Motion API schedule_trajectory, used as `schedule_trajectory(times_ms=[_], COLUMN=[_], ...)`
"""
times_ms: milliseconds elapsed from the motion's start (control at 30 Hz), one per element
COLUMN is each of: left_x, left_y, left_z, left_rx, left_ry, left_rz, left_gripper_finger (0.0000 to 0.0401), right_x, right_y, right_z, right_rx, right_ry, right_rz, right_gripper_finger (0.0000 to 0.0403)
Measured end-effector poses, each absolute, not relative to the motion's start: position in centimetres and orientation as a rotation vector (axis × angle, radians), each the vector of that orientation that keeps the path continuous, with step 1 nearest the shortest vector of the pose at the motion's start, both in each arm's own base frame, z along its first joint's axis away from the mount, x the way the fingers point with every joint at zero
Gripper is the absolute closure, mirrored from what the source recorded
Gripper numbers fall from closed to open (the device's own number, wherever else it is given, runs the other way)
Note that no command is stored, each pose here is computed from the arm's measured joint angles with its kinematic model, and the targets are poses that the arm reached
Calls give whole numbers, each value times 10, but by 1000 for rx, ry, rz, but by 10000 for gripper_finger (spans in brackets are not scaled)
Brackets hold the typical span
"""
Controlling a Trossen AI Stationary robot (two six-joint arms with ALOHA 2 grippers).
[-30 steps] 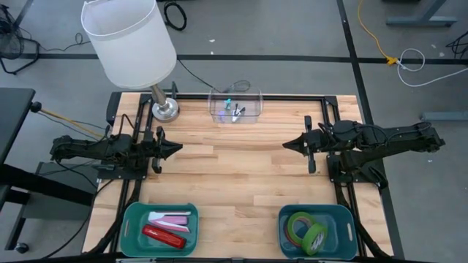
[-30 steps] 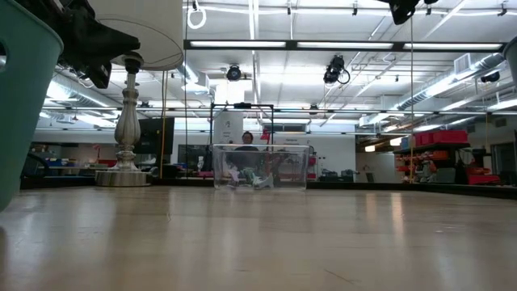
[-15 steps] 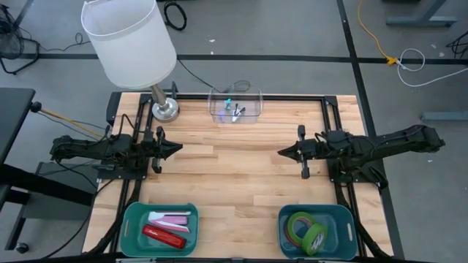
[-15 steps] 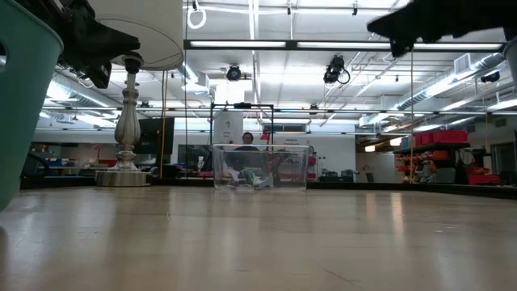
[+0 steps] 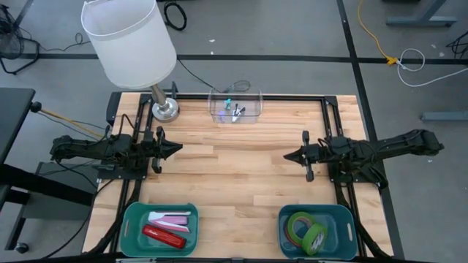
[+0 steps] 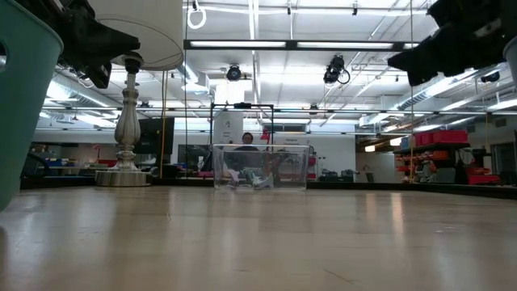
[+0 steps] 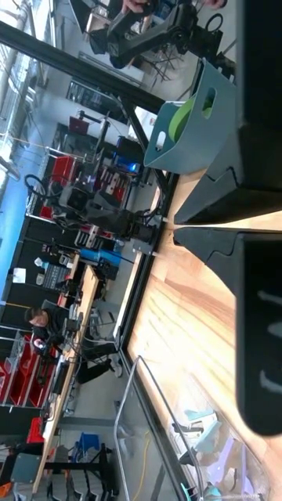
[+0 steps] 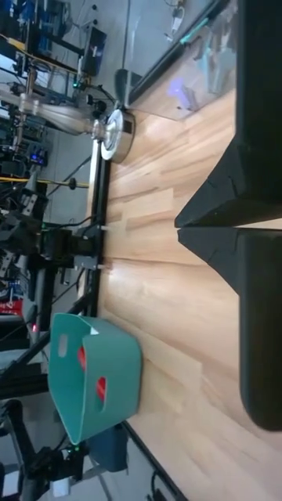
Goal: Pick and place Stapler, Stapler remover, tape
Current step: Return to Home Position
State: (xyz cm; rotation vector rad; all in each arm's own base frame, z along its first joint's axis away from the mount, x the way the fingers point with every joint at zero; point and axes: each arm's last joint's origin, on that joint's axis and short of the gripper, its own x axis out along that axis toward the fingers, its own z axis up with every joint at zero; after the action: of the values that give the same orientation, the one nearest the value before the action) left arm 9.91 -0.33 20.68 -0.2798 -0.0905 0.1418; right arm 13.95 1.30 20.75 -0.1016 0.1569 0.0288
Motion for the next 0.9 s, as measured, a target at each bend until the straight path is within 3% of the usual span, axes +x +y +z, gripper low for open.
schedule_trajectory(times_ms=[700,900], left_x=[99,99], left_y=[-3,-3], left_z=[207,207], left_rx=[-280,-280], left_ry=[-91,-91], left_rz=[142,142], left_gripper_finger=[383,383], right_x=[119,116], right_y=[11,10], right_z=[169,161], right_rx=[147,101], right_ry=[130,124], right_rz=[12,15], right_gripper_finger=[400,400])
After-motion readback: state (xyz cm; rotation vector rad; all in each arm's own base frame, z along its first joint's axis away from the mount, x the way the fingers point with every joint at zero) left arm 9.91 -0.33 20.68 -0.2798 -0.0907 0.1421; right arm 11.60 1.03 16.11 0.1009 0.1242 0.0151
